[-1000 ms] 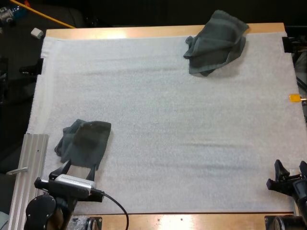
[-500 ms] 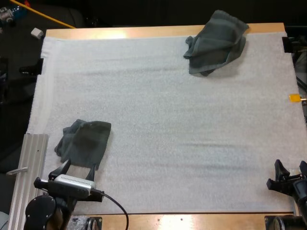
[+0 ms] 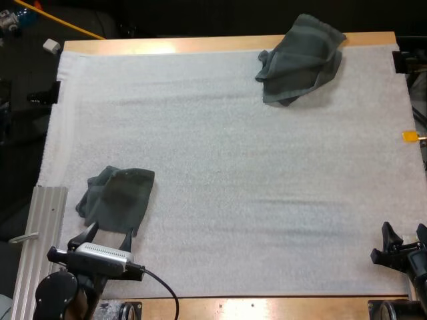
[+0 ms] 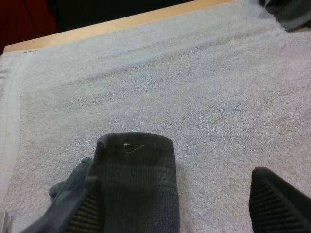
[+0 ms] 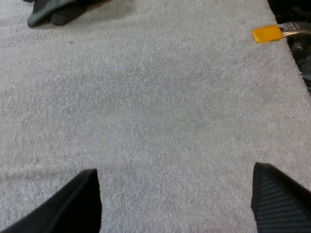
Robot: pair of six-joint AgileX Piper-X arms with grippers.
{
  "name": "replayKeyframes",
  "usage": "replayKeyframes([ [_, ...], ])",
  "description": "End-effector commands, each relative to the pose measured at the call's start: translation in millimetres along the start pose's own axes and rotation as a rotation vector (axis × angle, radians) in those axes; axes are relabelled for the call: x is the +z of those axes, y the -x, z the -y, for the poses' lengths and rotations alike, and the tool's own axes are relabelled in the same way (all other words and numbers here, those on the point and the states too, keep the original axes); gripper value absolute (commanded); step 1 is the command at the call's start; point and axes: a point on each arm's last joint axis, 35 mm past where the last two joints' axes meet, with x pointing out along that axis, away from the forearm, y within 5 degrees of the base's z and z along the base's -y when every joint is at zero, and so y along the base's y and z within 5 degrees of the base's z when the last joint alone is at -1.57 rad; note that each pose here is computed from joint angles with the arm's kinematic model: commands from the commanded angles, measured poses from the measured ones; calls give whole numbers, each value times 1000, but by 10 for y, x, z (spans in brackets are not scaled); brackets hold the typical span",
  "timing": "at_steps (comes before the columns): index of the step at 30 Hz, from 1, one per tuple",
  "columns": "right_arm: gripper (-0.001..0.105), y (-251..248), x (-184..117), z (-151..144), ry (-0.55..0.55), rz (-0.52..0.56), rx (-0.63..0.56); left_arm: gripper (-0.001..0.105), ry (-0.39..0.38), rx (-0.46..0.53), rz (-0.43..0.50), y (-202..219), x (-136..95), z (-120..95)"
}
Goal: Pick towel from pile, fold and stack
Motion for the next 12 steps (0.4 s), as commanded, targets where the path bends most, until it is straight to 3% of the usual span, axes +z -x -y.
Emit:
replayKeyframes([
  [1, 63, 3, 21, 4, 1, 5, -1, 60, 4, -4, 2, -13, 25, 1],
  [12, 63, 2, 15, 3, 1, 0, 0, 60, 4, -4, 1, -10, 26, 1],
])
